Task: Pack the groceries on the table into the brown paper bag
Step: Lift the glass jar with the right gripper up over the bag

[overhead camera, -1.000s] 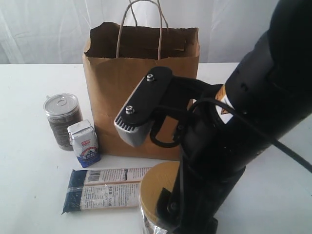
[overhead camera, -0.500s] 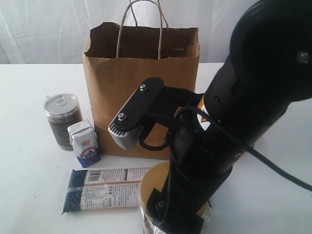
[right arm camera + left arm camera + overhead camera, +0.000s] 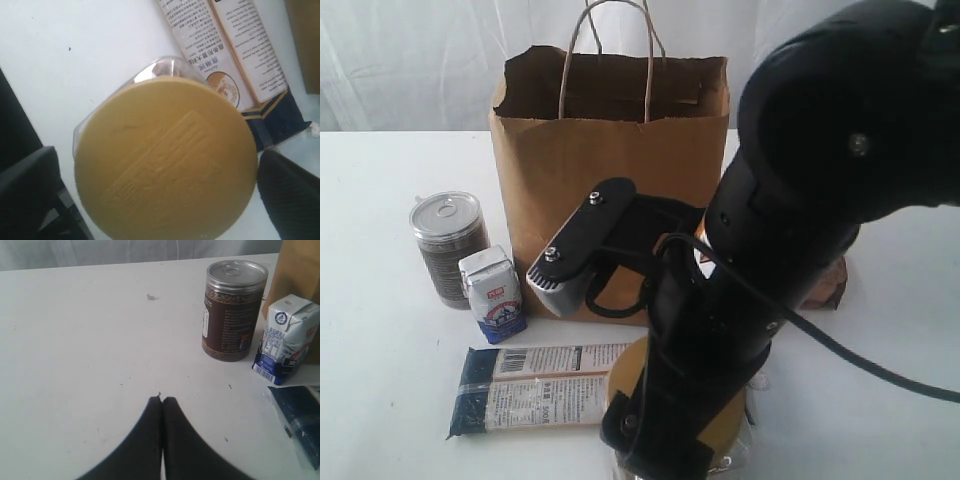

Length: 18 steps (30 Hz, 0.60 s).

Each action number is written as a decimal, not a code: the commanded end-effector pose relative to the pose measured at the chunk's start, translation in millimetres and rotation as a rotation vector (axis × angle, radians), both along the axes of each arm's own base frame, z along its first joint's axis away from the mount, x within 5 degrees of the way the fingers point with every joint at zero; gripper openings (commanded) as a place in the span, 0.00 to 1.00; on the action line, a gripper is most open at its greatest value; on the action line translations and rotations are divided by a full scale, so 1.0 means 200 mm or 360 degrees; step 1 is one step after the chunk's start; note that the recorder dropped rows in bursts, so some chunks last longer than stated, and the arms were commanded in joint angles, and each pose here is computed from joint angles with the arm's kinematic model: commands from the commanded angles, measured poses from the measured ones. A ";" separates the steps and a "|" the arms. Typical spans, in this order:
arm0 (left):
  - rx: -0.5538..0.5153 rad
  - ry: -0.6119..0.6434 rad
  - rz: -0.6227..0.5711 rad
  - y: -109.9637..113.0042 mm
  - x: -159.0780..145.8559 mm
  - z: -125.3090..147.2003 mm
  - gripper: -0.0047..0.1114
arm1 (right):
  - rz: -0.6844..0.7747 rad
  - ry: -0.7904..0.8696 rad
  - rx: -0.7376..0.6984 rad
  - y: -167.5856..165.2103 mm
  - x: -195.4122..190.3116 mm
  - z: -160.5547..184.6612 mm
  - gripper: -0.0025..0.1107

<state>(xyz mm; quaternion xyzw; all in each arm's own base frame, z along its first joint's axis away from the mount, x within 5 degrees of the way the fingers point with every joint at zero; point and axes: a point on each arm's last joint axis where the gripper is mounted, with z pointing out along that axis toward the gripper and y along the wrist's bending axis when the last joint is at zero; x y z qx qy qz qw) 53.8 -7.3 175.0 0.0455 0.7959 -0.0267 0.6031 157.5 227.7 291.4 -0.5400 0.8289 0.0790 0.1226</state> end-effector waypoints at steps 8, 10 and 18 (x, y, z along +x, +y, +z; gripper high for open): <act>-0.0014 0.0003 -0.0008 0.00 0.00 -0.01 0.04 | -0.0001 0.0029 -0.0034 0.03 0.06 -0.06 0.95; -0.0014 0.0003 -0.0008 0.00 0.00 -0.01 0.04 | 0.0000 0.0044 -0.0054 0.03 0.06 -0.08 0.95; -0.0014 0.0003 -0.0008 0.00 0.00 -0.01 0.04 | 0.0000 0.0096 -0.0118 0.06 0.08 -0.14 0.89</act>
